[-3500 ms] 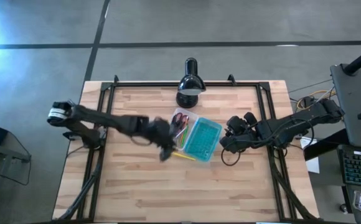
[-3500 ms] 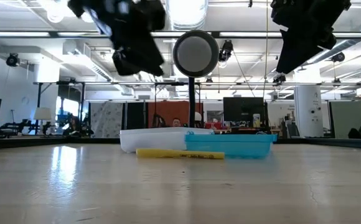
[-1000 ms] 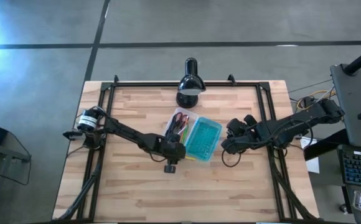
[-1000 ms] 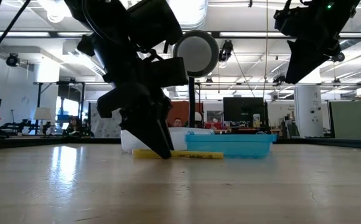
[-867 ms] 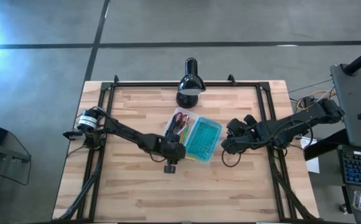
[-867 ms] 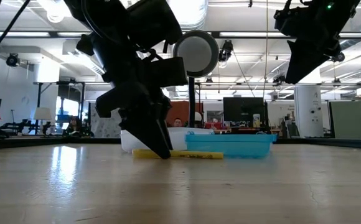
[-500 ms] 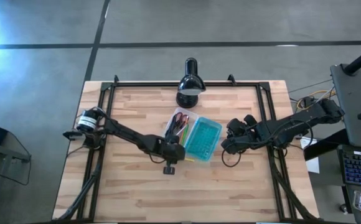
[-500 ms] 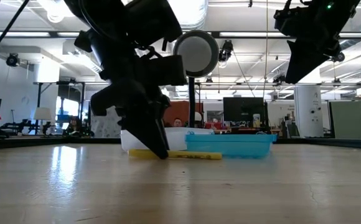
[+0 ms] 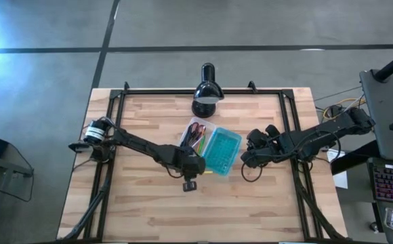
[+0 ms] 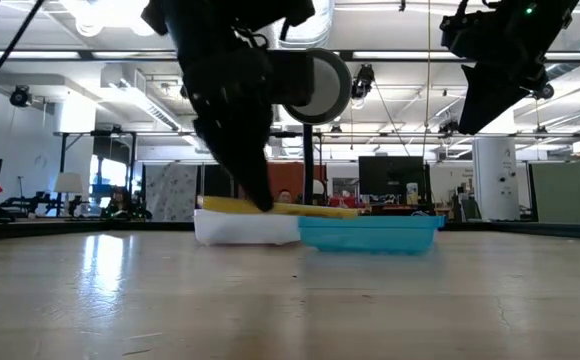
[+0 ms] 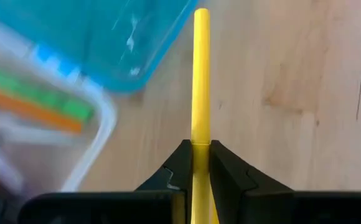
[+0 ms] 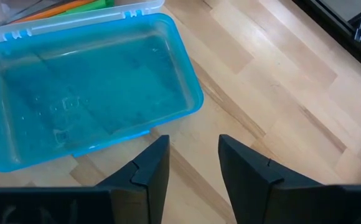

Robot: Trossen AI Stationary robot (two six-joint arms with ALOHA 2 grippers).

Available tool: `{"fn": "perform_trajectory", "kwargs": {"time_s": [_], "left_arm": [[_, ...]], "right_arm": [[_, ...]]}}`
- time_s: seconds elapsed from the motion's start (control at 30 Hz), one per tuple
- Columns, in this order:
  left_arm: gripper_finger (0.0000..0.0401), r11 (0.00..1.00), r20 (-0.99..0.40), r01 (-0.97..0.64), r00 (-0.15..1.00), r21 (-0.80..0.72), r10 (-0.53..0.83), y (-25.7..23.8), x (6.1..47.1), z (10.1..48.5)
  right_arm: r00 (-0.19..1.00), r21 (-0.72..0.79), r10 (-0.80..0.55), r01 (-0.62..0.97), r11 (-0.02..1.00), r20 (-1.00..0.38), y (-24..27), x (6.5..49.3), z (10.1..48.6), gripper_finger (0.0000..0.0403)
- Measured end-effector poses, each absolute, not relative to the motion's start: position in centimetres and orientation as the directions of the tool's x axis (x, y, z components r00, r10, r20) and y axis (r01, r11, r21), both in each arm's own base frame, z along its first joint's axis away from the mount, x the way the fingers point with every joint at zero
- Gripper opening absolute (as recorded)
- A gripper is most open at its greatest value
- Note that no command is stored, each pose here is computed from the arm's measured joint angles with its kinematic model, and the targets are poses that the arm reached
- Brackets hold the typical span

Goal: Pick & place school supplies into a supply box
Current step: Put the yellow pen into the supply box, then close the supply box

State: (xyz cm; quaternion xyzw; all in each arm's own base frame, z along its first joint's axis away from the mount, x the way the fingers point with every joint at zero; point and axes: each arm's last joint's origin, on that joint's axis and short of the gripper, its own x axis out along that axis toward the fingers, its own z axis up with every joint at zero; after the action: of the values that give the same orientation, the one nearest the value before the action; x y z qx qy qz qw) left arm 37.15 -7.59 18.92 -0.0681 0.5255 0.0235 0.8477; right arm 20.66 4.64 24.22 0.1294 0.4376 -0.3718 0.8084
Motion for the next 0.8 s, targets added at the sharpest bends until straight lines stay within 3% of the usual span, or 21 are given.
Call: {"fn": "perform_trajectory", "kwargs": {"time_s": [0.2,0.5,0.67,0.8], "left_arm": [[0.0018,0.923,-0.916,-0.349,0.402,-0.16,-0.006,-7.0,35.1,21.3],[0.0001,0.674,-0.799,-0.67,0.568,-0.31,0.198,-0.8,34.0,26.8],[0.0002,0.605,-0.794,-0.704,0.578,-0.372,0.185,4.4,35.0,25.4],[0.0001,0.615,-0.843,-0.717,0.516,-0.329,0.151,6.3,35.4,22.8]], "right_arm": [[0.34,-0.118,-0.491,0.715,0.689,-0.802,4.6,20.6,24.2,0.013],[0.347,-0.116,-0.533,0.747,0.655,-0.771,4.5,20.7,24.3,0.0127],[0.348,-0.116,-0.534,0.748,0.654,-0.771,4.5,20.7,24.3,0.013],[0.347,-0.1,-0.533,0.761,0.641,-0.772,4.5,20.7,24.3,0.0125]]}}
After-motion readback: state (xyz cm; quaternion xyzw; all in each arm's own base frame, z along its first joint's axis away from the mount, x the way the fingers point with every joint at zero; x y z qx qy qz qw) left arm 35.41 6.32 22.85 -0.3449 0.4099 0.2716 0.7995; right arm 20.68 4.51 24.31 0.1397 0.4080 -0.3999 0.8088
